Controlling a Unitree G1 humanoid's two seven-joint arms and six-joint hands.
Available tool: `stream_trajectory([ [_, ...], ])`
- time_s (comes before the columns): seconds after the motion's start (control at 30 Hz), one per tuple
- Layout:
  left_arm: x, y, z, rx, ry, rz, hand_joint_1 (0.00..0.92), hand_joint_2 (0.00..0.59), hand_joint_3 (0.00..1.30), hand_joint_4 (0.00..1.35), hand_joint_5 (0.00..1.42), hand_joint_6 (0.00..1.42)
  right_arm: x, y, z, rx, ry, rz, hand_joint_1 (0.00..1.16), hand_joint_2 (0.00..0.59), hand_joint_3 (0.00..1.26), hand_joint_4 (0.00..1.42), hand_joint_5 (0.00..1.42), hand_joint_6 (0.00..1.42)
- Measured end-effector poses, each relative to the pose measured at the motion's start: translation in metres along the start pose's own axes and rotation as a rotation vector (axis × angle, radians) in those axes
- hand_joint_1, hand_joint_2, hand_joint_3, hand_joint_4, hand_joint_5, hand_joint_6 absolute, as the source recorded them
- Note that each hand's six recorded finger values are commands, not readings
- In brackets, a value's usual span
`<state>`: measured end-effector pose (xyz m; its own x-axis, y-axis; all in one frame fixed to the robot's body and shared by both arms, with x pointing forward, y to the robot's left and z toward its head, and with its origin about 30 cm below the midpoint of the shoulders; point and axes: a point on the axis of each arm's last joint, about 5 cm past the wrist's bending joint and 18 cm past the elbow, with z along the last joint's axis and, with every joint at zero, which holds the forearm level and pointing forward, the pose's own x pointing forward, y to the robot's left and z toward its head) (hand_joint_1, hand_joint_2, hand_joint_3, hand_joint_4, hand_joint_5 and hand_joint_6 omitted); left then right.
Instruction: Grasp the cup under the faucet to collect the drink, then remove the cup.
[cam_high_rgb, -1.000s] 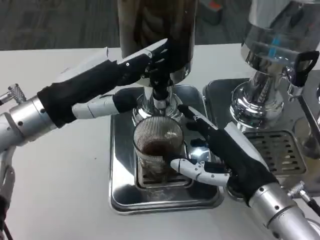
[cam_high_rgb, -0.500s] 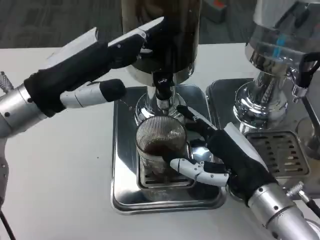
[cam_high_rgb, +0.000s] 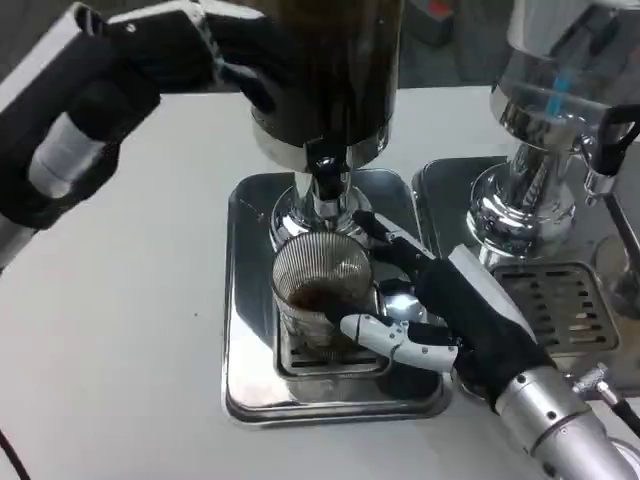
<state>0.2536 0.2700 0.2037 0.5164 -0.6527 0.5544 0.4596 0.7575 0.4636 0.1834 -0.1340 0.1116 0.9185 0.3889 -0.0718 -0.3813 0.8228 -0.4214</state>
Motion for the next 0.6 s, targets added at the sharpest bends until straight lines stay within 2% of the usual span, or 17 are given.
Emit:
stream_trajectory([
  [0.1, -0.004, 0.001, 0.0058, -0.002, -0.029, 0.051, 0.000, 0.118, 0.46, 0.41, 0.40, 0.50, 0.000, 0.0000, -0.0002, 0.004, 0.000, 0.000, 0.60, 0.230, 0.09, 0.04, 0.10, 0.23],
  [0.2, -0.008, 0.001, 0.0111, 0.003, -0.041, 0.081, 0.000, 0.118, 0.47, 0.44, 0.46, 0.60, 0.001, 0.0004, -0.0014, 0.006, 0.006, 0.002, 0.61, 0.226, 0.09, 0.04, 0.10, 0.23],
  [0.3, -0.013, 0.000, 0.0144, 0.003, -0.046, 0.116, 0.000, 0.100, 0.49, 0.52, 0.56, 0.78, 0.001, 0.0008, -0.0028, 0.008, 0.013, 0.005, 0.61, 0.227, 0.09, 0.04, 0.09, 0.23],
  [0.37, -0.017, -0.001, 0.0166, 0.009, -0.045, 0.157, 0.000, 0.101, 0.52, 0.66, 0.72, 0.98, 0.001, 0.0007, -0.0031, 0.008, 0.014, 0.005, 0.63, 0.227, 0.08, 0.03, 0.09, 0.22],
  [0.4, -0.020, -0.001, 0.0169, 0.011, -0.040, 0.174, 0.006, 0.102, 0.55, 0.73, 0.81, 1.06, 0.001, 0.0006, -0.0030, 0.008, 0.013, 0.005, 0.64, 0.230, 0.07, 0.03, 0.09, 0.22],
  [0.5, -0.030, -0.006, 0.0157, 0.015, 0.004, 0.234, 0.126, 0.105, 0.69, 0.91, 1.02, 1.24, 0.001, 0.0006, -0.0032, 0.009, 0.008, 0.007, 0.65, 0.232, 0.06, 0.02, 0.08, 0.22],
  [0.6, -0.040, -0.013, 0.0141, 0.054, 0.078, 0.266, 0.149, 0.108, 0.74, 0.95, 1.07, 1.28, 0.001, 0.0003, -0.0034, 0.009, 0.005, 0.009, 0.64, 0.234, 0.03, 0.01, 0.07, 0.21],
])
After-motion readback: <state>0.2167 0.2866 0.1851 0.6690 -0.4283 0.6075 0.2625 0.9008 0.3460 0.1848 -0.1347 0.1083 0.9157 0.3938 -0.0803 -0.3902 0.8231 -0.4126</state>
